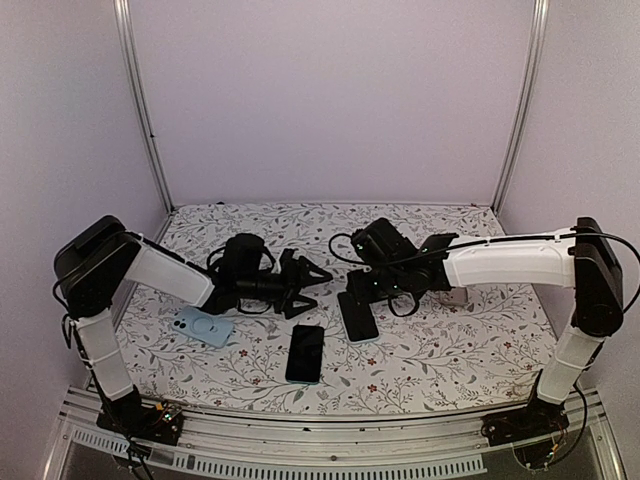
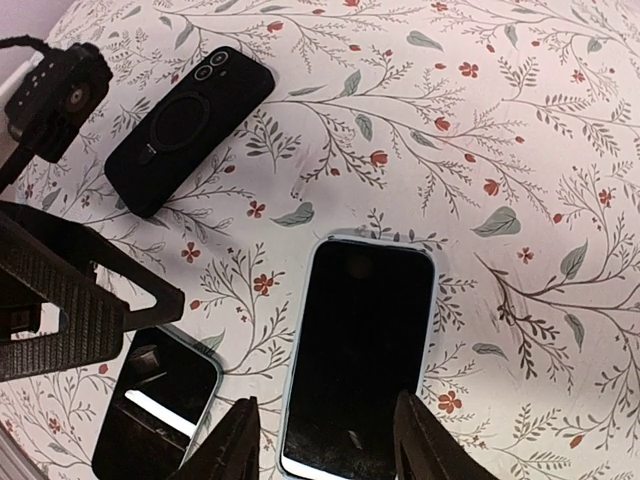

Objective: Take the phone out of the phone case
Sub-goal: Pick up the phone with the phone case at the center of the board.

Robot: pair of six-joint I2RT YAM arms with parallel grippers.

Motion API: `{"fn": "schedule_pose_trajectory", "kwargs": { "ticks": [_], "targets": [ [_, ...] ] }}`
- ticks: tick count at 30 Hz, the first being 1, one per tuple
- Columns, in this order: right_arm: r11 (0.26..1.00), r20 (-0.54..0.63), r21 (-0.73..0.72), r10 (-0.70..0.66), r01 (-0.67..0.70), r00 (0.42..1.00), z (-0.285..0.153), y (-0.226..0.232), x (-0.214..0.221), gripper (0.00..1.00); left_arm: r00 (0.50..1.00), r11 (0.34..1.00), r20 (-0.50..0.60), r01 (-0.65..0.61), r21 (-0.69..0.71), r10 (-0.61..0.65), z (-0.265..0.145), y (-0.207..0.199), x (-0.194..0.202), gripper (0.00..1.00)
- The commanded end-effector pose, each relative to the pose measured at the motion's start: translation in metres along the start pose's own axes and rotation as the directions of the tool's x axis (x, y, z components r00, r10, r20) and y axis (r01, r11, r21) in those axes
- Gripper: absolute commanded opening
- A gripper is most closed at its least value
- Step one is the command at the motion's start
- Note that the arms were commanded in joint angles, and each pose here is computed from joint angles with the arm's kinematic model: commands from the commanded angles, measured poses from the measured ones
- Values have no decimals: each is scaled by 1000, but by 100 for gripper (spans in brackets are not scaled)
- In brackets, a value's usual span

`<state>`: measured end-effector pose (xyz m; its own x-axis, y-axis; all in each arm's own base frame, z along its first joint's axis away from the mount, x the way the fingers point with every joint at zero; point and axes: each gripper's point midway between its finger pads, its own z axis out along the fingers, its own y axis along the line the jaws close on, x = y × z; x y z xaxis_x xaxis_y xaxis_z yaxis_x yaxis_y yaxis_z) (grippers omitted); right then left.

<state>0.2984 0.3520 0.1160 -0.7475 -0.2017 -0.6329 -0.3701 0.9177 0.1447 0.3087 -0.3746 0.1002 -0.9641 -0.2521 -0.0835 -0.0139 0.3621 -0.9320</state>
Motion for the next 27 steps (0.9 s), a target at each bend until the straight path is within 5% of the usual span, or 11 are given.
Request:
{"fn": "schedule_pose_trajectory", "kwargs": {
  "ticks": [1, 6, 11, 27],
  "targets": [
    [1000, -58, 16, -19, 20, 998, 6, -4, 19, 58, 1000, 999, 22, -14, 46, 13, -6, -12, -6, 94],
    [999, -170, 47, -1, 10, 986, 17, -14, 52, 84, 996, 998, 58, -63, 5, 62, -16, -17, -11, 95],
    [998, -257, 65, 27, -11, 966, 28, -16, 78, 94, 992, 996, 86, -90, -12, 91, -21, -22, -16, 94],
    [997, -330, 79, 5, 22, 944, 45, -5, 91, 99, 987, 994, 115, -107, -17, 109, -37, -18, -25, 94]
  ]
}}
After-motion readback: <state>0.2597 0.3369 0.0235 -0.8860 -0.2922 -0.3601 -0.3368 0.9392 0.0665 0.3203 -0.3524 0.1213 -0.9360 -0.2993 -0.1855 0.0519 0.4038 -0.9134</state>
